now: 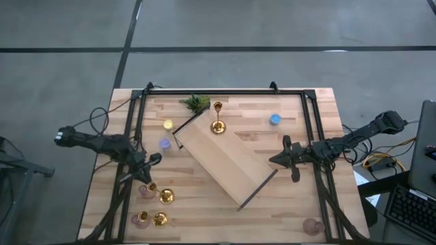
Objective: Pick & Place candle stick holders
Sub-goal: Put the top gold candle holder on the shelf aligned with the other gold candle holder
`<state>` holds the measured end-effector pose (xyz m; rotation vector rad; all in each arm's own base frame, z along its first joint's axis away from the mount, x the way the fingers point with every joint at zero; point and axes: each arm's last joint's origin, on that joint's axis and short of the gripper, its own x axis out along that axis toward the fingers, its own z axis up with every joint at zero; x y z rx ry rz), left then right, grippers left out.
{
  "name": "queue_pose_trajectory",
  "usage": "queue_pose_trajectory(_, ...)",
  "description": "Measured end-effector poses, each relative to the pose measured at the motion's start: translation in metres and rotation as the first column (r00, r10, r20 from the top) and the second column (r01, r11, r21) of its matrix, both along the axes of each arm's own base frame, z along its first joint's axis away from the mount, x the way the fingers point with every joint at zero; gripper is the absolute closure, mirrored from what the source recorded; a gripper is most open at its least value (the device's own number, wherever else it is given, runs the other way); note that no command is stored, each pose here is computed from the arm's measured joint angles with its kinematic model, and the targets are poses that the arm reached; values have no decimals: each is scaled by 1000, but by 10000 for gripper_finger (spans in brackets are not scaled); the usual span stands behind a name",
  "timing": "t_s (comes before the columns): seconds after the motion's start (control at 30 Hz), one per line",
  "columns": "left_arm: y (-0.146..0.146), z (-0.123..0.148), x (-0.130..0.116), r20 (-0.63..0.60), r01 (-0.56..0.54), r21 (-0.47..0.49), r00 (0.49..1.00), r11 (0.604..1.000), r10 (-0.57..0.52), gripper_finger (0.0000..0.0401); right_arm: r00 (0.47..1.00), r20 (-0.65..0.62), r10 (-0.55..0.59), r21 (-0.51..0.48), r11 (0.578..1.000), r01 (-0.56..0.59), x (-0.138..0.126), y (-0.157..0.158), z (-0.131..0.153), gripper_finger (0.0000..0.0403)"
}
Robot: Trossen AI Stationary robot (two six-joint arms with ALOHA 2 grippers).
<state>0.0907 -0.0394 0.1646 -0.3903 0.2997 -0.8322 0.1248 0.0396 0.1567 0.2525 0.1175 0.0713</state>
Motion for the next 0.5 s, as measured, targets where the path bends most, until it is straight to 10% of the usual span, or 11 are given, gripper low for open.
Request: queue_pose_trajectory(0.5,-12,-4,0,18,28,-41,999,999,-27,380,1000,-4,-10,-13,1000,10,0,0,0,394)
